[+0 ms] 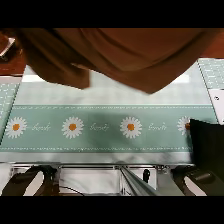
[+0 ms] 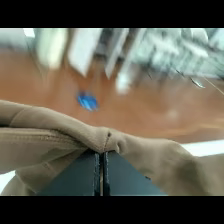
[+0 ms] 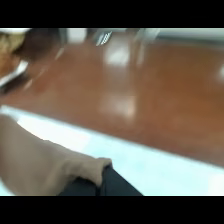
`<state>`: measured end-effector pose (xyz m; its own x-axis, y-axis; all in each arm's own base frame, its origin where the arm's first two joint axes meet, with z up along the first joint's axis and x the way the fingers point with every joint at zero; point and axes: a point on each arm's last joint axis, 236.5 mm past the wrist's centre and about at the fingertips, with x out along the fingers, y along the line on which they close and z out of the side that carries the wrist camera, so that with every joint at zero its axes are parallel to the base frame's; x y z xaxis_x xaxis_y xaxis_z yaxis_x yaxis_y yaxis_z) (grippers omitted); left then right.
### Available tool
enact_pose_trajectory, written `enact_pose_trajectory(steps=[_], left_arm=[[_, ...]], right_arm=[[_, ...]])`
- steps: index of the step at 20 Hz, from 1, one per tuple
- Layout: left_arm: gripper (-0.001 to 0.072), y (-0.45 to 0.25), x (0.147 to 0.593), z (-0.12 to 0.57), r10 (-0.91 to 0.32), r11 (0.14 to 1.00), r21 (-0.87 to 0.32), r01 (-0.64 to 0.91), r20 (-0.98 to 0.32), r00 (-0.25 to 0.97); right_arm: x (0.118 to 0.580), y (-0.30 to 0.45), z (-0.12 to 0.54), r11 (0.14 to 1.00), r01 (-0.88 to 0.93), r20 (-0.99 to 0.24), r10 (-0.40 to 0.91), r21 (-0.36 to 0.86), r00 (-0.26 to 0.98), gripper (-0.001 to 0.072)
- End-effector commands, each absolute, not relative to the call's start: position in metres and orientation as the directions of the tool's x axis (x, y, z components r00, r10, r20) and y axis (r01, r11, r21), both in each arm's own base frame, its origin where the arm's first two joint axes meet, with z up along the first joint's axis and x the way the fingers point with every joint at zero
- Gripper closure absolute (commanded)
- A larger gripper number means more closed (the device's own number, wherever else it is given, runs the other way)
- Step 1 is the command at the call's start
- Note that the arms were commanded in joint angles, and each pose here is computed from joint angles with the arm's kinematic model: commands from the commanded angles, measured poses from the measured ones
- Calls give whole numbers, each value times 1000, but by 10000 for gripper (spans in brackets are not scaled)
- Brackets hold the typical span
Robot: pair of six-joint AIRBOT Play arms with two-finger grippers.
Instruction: Fold the shirts.
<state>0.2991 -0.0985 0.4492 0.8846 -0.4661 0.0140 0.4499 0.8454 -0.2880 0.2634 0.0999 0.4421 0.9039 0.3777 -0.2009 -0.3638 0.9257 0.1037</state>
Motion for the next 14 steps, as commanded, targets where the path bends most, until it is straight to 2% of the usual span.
enact_pose_trajectory(steps=[1, 4, 8, 11, 14], left_arm=[[685, -80, 211, 500, -333, 936, -63, 345, 157, 930], [685, -77, 171, 491, -292, 956, 25, 291, 135, 947], [684, -84, 168, 440, -322, 945, 28, 324, -59, 945], [684, -81, 200, 392, -330, 944, -74, 322, -182, 926], [684, -92, 245, 317, -417, 904, -243, 350, -335, 845]], right_arm=[[198, 54, 472, 966, -246, -101, 253, 73, 962, 692], [165, 24, 461, 983, -148, -134, 162, 108, 978, 692], [161, 6, 435, 992, -60, -230, 85, 113, 969, 692], [185, -10, 399, 994, 45, -330, -9, 102, 944, 692], [229, -8, 333, 992, 98, -465, -53, 73, 884, 692]])
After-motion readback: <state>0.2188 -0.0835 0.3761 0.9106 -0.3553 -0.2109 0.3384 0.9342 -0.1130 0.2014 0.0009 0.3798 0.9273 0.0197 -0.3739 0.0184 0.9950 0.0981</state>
